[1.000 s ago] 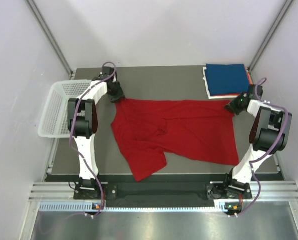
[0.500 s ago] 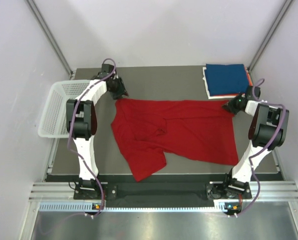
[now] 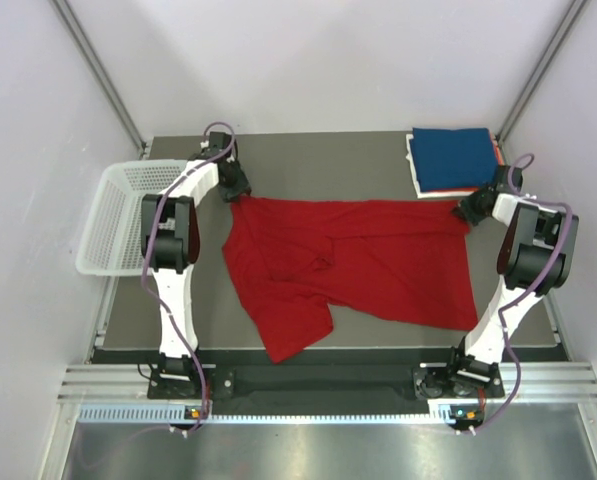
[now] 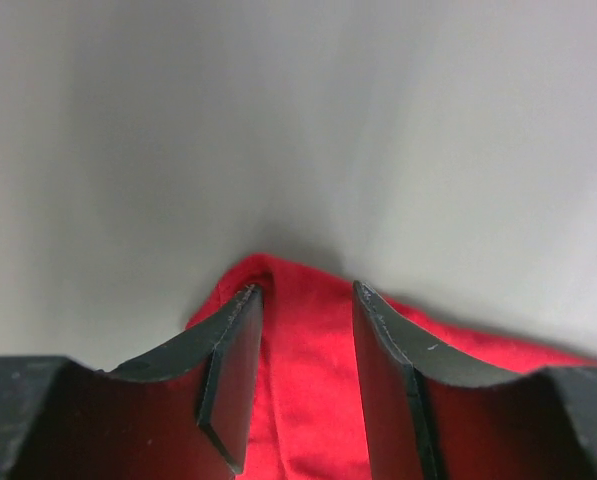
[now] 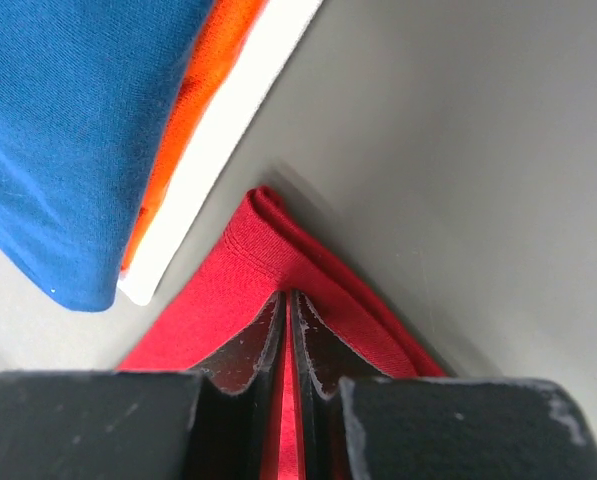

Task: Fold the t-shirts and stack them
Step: Fold the tshirt

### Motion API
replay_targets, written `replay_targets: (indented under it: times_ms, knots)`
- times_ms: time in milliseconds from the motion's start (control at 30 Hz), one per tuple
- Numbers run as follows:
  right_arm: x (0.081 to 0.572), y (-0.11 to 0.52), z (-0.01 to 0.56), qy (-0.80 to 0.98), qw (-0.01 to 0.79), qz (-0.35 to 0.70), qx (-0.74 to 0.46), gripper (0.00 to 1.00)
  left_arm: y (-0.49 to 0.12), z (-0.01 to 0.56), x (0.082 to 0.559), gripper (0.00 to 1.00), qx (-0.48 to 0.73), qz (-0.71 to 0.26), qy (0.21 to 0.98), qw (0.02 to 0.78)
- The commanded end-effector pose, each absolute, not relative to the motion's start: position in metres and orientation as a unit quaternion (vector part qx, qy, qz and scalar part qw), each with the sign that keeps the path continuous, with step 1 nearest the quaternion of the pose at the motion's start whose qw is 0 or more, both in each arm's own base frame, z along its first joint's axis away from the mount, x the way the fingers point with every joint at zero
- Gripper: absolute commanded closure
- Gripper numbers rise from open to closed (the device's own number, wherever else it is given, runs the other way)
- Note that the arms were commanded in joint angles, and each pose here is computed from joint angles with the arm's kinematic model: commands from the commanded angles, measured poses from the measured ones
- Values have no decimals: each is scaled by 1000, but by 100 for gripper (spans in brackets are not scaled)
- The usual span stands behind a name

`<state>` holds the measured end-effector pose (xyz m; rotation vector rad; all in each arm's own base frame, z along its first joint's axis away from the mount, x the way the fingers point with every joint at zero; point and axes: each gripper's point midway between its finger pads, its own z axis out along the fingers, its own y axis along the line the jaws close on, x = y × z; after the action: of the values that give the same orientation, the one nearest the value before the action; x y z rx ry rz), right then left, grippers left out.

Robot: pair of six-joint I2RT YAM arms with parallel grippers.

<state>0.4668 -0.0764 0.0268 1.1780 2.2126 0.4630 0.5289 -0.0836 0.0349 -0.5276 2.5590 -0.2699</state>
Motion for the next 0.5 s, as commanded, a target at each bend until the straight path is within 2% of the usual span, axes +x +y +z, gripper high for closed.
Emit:
replay_targets:
  times_ms: [0,167,300,367,433,467]
  knots:
    - [462,-97,17,833,291,128,453,94,-64,24,542,53,-203,-59,941,263]
    - [461,-99,34,833,304,124,445,91,-67,65,558,53,-192,-71,938,280]
    - [458,-95,74,845,306,97,428,80,-75,132,553,52,-175,-94,924,326]
    - [438,-89,85,850,276,81,441,76,-81,165,536,52,-153,-88,922,346]
    - [425,-76,89,852,255,86,449,71,-91,159,502,52,-133,-70,935,321]
    - [412,-69,98,855,247,84,449,69,-95,182,483,52,-122,-75,931,336]
